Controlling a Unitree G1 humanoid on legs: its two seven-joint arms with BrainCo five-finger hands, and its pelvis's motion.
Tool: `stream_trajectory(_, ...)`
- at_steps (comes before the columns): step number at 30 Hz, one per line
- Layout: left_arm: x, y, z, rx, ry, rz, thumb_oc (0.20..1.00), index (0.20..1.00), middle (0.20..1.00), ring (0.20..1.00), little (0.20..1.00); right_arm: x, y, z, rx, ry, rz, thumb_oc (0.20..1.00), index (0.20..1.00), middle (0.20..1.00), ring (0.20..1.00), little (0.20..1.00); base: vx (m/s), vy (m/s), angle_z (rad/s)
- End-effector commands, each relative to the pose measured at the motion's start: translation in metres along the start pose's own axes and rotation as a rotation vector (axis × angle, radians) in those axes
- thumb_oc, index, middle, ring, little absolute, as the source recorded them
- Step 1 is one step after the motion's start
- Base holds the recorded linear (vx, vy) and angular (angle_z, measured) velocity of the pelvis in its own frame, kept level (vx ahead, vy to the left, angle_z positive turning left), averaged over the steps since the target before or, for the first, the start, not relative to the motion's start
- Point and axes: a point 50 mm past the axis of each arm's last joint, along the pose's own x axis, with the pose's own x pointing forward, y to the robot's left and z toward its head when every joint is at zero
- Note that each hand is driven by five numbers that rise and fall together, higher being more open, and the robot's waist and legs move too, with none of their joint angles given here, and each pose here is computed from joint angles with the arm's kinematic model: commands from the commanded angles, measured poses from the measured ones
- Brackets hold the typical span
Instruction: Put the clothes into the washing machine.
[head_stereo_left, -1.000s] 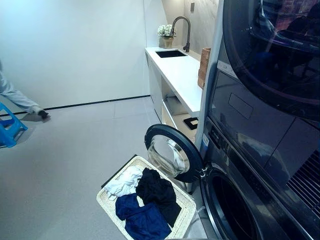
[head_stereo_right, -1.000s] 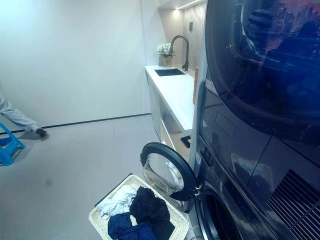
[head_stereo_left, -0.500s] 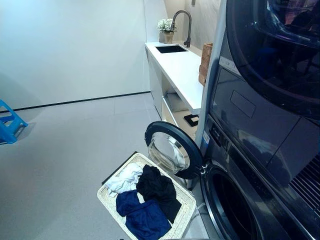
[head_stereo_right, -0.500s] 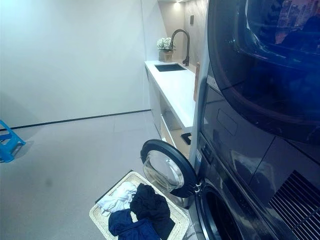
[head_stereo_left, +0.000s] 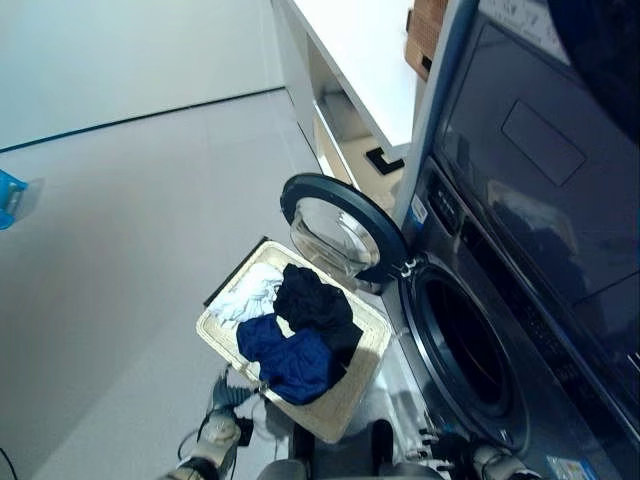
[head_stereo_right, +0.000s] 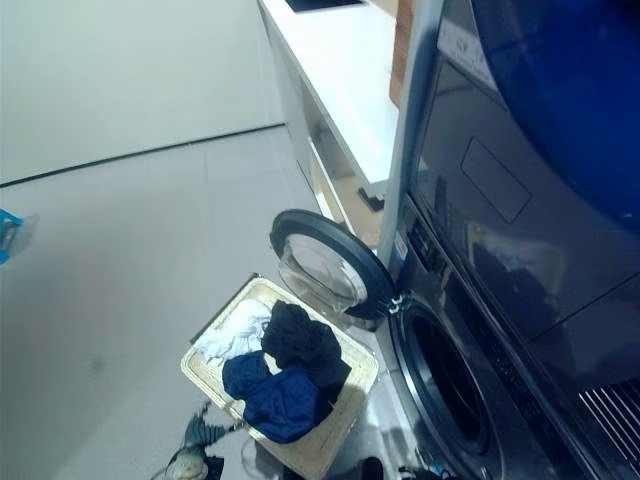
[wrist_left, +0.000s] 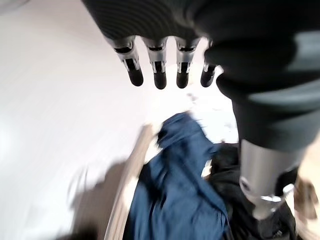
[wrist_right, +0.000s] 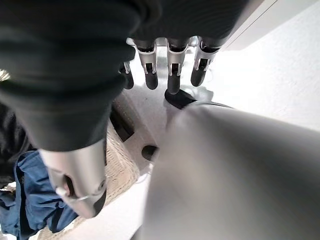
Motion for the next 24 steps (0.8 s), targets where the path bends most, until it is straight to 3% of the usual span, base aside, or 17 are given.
stream_trajectory(1, 0.017, 0.015, 0.026, 0.122, -0.097, 0.153, 1.000, 1.000, 1.000, 1.000, 1.000, 0.003, 0.001, 0.025, -0.027, -0.092, 0.004, 1.000, 1.000, 1.000, 1.000, 1.000, -0.07, 0.052, -0.23)
stream_trajectory(11, 0.059, 0.070, 0.066, 0.322, -0.127, 0.251, 1.000, 1.000, 1.000, 1.000, 1.000, 0.003, -0.012, 0.072, -0.075, -0.211, -0.047, 1.000, 1.000, 1.000, 1.000, 1.000, -0.08, 0.032, -0.21)
stream_trajectory(20, 0.080, 0.108, 0.084, 0.347, 0.022, 0.238, 1.000, 1.000, 1.000, 1.000, 1.000, -0.006, -0.019, 0.125, -0.004, -0.415, -0.083, 1.000, 1.000, 1.000, 1.000, 1.000, -0.04, 0.026, -0.09)
stream_trajectory(24, 0.085, 0.119, 0.085, 0.365, 0.128, 0.159, 1.000, 1.000, 1.000, 1.000, 1.000, -0.011, -0.019, 0.141, -0.002, -0.477, -0.078, 1.000, 1.000, 1.000, 1.000, 1.000, 0.00, 0.025, -0.07)
